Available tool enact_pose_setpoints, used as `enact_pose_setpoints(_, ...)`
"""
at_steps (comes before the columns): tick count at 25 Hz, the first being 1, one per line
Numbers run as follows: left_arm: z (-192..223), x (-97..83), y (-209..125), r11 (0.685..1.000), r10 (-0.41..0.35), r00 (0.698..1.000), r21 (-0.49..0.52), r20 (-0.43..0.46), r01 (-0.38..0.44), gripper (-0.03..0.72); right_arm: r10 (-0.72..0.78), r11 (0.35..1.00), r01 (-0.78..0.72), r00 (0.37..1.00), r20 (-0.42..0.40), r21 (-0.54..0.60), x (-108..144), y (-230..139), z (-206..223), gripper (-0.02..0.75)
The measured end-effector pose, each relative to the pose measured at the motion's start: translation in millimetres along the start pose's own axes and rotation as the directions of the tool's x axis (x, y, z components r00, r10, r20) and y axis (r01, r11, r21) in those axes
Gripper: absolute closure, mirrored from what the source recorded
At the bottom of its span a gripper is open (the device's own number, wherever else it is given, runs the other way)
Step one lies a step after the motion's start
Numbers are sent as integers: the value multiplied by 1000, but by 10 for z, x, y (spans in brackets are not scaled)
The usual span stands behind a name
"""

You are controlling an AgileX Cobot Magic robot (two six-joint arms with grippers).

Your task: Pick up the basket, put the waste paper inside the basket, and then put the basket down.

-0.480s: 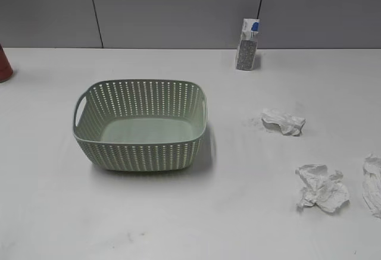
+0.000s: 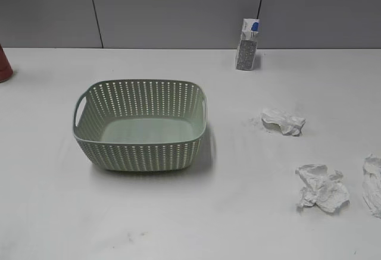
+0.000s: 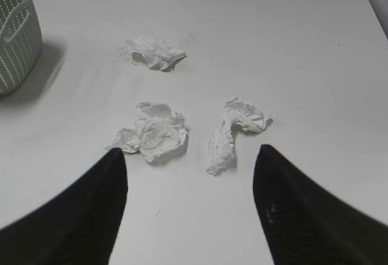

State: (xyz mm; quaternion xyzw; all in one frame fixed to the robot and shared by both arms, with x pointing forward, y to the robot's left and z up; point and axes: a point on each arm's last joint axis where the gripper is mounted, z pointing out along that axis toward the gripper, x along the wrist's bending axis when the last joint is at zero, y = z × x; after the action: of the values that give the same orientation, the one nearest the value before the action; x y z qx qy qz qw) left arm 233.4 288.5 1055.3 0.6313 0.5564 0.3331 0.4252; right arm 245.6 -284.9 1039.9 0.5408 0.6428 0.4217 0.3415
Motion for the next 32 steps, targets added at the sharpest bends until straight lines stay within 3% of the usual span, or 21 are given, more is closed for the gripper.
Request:
enact_pose_setpoints(26,9,-28,15,1000,-21,999,-5,32,21,237,0,1000,0,1000,0,0,0,0,0,218)
enact_pose_setpoints(32,149,-36,255,999,-30,997,-9,66,31,237,1,1000,-1,1000,0,0,0,0,0,218)
